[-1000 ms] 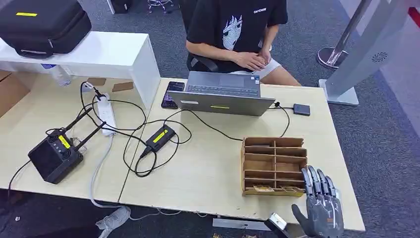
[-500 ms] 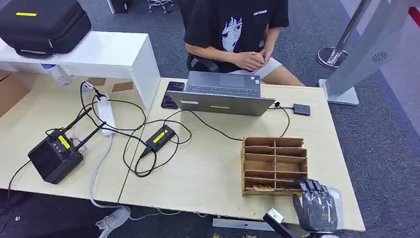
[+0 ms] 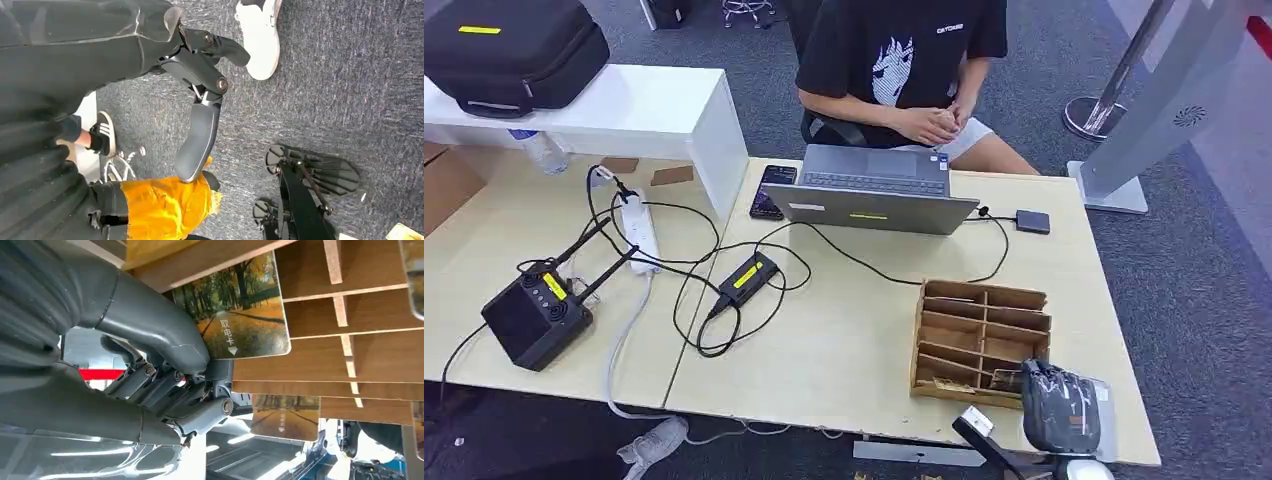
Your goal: Pass the card to the sensor for recognition and then transmit it.
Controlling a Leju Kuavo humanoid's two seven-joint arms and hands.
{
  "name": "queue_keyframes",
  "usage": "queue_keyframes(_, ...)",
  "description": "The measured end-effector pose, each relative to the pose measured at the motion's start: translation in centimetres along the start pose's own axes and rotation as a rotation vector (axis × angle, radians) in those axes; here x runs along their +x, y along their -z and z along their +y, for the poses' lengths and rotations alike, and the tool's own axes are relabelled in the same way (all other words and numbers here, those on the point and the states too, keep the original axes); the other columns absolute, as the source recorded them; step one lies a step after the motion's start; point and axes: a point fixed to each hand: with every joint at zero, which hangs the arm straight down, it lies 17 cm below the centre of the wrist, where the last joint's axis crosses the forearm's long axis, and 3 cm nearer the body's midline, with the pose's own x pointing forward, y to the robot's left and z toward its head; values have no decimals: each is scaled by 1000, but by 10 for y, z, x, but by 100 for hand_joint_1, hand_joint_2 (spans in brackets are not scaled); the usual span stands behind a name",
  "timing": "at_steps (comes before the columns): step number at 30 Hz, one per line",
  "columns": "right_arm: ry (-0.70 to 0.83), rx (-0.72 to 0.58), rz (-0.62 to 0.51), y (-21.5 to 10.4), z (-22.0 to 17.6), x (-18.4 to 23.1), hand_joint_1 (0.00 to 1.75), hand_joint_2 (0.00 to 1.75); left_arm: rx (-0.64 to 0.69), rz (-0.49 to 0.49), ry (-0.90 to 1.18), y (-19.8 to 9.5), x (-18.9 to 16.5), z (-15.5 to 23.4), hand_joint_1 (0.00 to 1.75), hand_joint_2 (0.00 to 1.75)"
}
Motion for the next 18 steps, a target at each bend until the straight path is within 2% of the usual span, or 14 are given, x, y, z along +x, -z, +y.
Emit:
queue_keyframes(9,8,-37,-34,-5,-11,9,171,175,1,0,-1,0,0,0,0,175)
queue_keyframes(18,26,-135,-71,1,-50,21,173,175,2,1,-1,0,-1,1,0,175)
